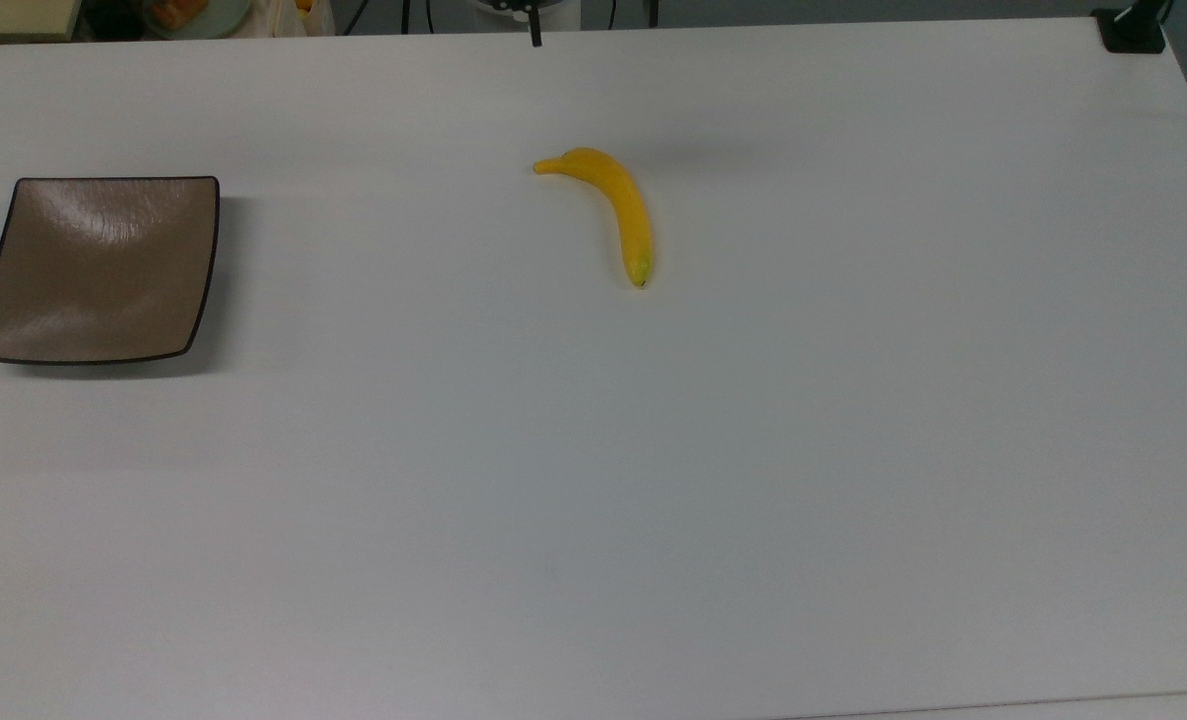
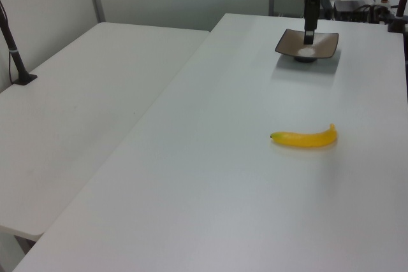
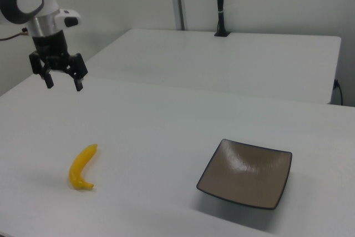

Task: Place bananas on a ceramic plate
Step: 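Move the gripper down over the yellow banana, then close the gripper on the banana's stem end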

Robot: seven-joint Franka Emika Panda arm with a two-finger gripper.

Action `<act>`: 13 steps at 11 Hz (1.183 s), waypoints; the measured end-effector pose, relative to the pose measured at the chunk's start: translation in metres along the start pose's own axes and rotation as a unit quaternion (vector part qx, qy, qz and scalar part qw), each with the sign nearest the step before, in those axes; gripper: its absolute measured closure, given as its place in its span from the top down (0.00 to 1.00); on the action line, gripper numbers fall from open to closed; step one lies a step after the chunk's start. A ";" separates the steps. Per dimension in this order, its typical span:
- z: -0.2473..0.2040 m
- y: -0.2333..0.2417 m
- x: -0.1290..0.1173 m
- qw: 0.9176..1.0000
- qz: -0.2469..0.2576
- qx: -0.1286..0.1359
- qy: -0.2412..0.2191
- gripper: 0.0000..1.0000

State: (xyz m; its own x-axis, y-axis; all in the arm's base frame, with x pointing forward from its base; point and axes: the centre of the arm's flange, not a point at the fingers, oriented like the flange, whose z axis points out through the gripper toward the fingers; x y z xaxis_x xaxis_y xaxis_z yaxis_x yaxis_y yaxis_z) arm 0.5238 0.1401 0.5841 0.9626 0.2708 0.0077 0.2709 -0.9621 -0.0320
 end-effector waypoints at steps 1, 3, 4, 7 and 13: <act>0.013 -0.006 -0.002 1.000 -0.005 0.000 -0.014 1.00; 0.049 -0.008 -0.005 0.999 -0.007 0.000 -0.032 1.00; 0.068 -0.007 -0.006 1.000 -0.006 0.000 -0.031 1.00; 0.124 -0.008 -0.010 1.000 -0.002 -0.001 -0.026 1.00; 0.219 -0.023 0.010 0.999 0.050 0.014 -0.005 1.00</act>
State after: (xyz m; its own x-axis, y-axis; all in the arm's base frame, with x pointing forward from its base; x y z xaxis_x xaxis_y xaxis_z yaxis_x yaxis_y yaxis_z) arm 0.5274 0.1720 0.3662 0.9848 0.1736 -0.0068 0.1728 -0.9831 -0.0609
